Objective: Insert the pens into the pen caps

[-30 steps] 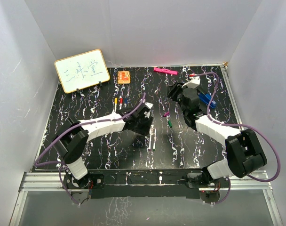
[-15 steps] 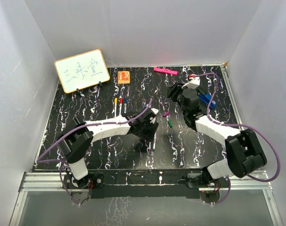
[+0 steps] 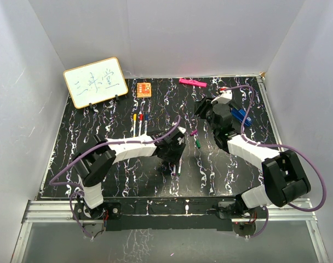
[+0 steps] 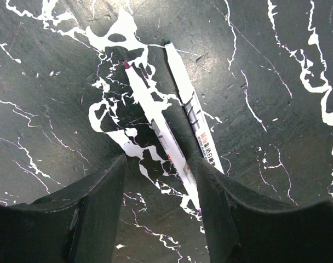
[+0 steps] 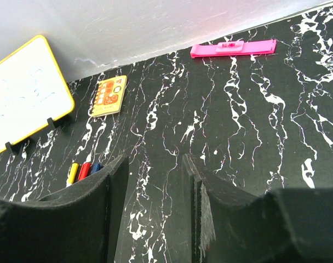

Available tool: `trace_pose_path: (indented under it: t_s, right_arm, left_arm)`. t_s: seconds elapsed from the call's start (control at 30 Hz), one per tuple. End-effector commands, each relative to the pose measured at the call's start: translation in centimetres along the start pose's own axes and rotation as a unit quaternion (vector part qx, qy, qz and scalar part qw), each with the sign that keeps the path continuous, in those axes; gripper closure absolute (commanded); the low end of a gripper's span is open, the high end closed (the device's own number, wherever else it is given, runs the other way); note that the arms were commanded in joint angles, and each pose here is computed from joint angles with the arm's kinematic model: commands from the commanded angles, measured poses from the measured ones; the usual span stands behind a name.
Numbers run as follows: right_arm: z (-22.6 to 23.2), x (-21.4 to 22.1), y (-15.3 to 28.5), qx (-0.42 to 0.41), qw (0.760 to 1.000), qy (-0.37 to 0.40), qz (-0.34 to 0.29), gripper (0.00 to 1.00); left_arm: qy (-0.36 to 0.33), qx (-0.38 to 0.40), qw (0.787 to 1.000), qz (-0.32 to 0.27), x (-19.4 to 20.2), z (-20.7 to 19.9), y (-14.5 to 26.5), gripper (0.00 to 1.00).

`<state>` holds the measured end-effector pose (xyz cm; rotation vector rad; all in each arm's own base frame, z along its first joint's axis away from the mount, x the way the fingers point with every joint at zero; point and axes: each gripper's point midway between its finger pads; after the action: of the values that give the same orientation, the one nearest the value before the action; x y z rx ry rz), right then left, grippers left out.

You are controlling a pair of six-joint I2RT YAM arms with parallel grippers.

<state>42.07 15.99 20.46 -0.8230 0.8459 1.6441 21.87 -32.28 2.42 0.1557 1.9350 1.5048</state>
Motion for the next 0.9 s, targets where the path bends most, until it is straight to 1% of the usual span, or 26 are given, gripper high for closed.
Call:
trace_pose_path:
  t_s: [0.0,0.27,0.5,0.6,0.77,0.87]
  right_arm:
    - [1.1,-1.5,0.1,-0.023,0.999,-0.01,-0.028,0.6]
    - [1.2,-1.5,0.1,-0.026,0.999,-0.014,-0.03,0.61]
    - [1.4,-1.7,0.1,-0.028,0.999,-0.015,-0.031,0.63]
    - [1.4,-1.7,0.1,-0.028,0.999,-0.015,-0.031,0.63]
    - [1.5,-1.7,0.0,-0.028,0.999,-0.016,-0.03,0.63]
    - [1.6,-1.8,0.0,-0.029,0.999,-0.018,-0.03,0.64]
  left_arm:
    - [-0.004,-0.019,1.0,0.003,-0.3,0.2,0.4,0.49]
    - [-0.021,-0.075,0.996,0.046,2.4,2.0,0.6,0.53]
    - [-0.023,-0.097,0.992,0.079,5.1,2.8,0.6,0.55]
    - [-0.023,-0.102,0.99,0.093,6.2,3.3,1.0,0.59]
    - [-0.025,-0.103,0.988,0.111,7.7,3.8,1.8,0.68]
    - [-0.026,-0.107,0.986,0.124,8.6,4.1,2.0,0.69]
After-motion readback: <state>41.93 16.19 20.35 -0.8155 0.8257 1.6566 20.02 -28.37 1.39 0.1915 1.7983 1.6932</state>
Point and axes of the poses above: each gripper's point midway between its finger pads, its own y axis back along the fingers, its own z axis along the line the jaws close on, x = y × z, and after that the axes turned 5 degrees about -y, right-handed
